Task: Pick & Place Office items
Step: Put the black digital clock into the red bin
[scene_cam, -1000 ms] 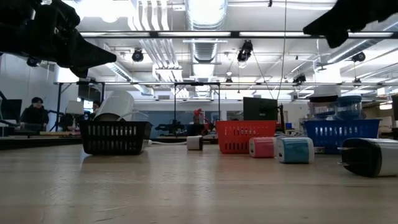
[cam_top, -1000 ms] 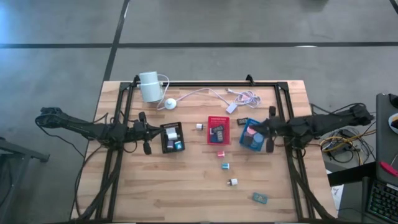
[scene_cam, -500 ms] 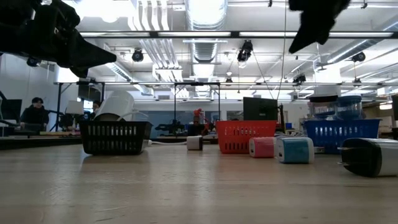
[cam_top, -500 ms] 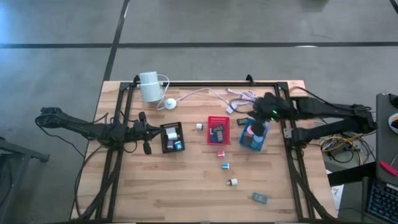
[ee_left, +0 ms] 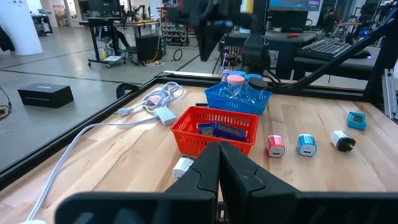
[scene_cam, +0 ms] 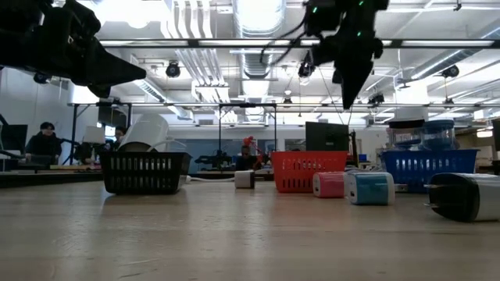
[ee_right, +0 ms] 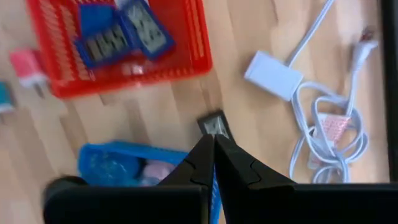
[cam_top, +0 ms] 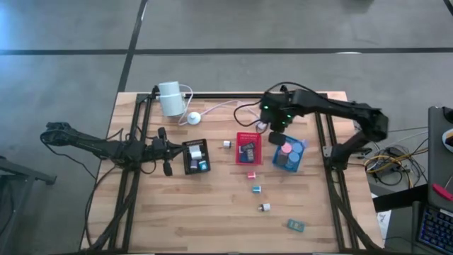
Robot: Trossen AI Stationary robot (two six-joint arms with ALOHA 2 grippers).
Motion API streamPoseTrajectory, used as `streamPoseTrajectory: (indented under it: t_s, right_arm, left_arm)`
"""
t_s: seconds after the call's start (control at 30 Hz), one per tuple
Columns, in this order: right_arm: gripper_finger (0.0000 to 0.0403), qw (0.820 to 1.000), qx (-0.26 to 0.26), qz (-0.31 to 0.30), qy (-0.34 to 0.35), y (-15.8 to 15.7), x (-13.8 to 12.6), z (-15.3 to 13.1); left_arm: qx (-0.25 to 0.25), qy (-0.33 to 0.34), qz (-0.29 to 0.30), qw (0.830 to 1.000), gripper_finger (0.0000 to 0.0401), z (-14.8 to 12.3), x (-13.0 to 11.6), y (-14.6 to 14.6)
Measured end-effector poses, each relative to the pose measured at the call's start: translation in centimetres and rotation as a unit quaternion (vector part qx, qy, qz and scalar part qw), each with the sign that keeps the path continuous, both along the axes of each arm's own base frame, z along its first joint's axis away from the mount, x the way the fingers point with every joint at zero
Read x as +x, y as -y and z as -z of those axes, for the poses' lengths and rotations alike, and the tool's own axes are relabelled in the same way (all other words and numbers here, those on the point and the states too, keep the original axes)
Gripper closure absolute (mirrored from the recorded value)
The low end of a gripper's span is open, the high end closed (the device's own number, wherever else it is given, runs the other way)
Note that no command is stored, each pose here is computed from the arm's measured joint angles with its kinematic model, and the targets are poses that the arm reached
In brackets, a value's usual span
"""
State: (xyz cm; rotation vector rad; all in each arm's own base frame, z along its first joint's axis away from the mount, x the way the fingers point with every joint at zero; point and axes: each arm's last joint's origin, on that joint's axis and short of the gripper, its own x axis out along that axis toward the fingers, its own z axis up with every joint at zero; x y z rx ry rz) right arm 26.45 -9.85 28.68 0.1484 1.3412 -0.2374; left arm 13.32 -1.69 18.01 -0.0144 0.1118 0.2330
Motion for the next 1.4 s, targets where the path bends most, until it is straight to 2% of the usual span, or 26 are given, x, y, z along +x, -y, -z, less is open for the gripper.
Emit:
streamPoseTrajectory:
  t_s: [0.17, 0.3, 0.5, 0.7, 0.9, 1.1, 1.23, 1.4]
  right_arm:
    - [0.0383, 0.994, 0.031, -0.044, -0.100, 1.0, 1.6, 3.1]
    - [0.0347, 0.988, 0.047, -0.059, -0.133, 1.3, 2.6, 5.4]
    - [0.0265, 0.985, 0.056, -0.066, -0.152, 1.8, 3.7, 7.5]
    - [0.0182, 0.983, 0.056, -0.069, -0.163, 2.2, 3.9, 8.4]
    - [0.0125, 0.983, 0.036, -0.066, -0.169, 2.4, 4.1, 9.4]
    - [0.0099, 0.983, 0.033, -0.062, -0.171, 2.3, 3.8, 10.3]
    - [0.0097, 0.980, 0.014, -0.069, -0.185, 2.3, 3.5, 11.0]
    - [0.0097, 0.983, 0.006, -0.072, -0.169, 2.3, 3.6, 11.6]
  left_arm:
    - [0.000, -0.002, 0.000, 1.000, 0.0387, 0.0, 0.0, 0.0]
    - [0.002, -0.008, 0.000, 1.000, 0.0387, 0.2, 0.0, 0.0]
    - [0.003, -0.014, 0.000, 1.000, 0.0387, 0.3, 0.0, 0.0]
    - [0.003, -0.014, 0.000, 1.000, 0.0387, 0.3, 0.0, 0.0]
    - [0.003, -0.014, 0.000, 1.000, 0.0387, 0.3, 0.0, 0.0]
    - [0.003, -0.015, 0.000, 1.000, 0.0387, 0.3, 0.0, 0.0]
    - [0.003, -0.014, 0.000, 1.000, 0.0387, 0.3, 0.0, 0.0]
    - [0.003, -0.014, 0.000, 1.000, 0.0387, 0.3, 0.0, 0.0]
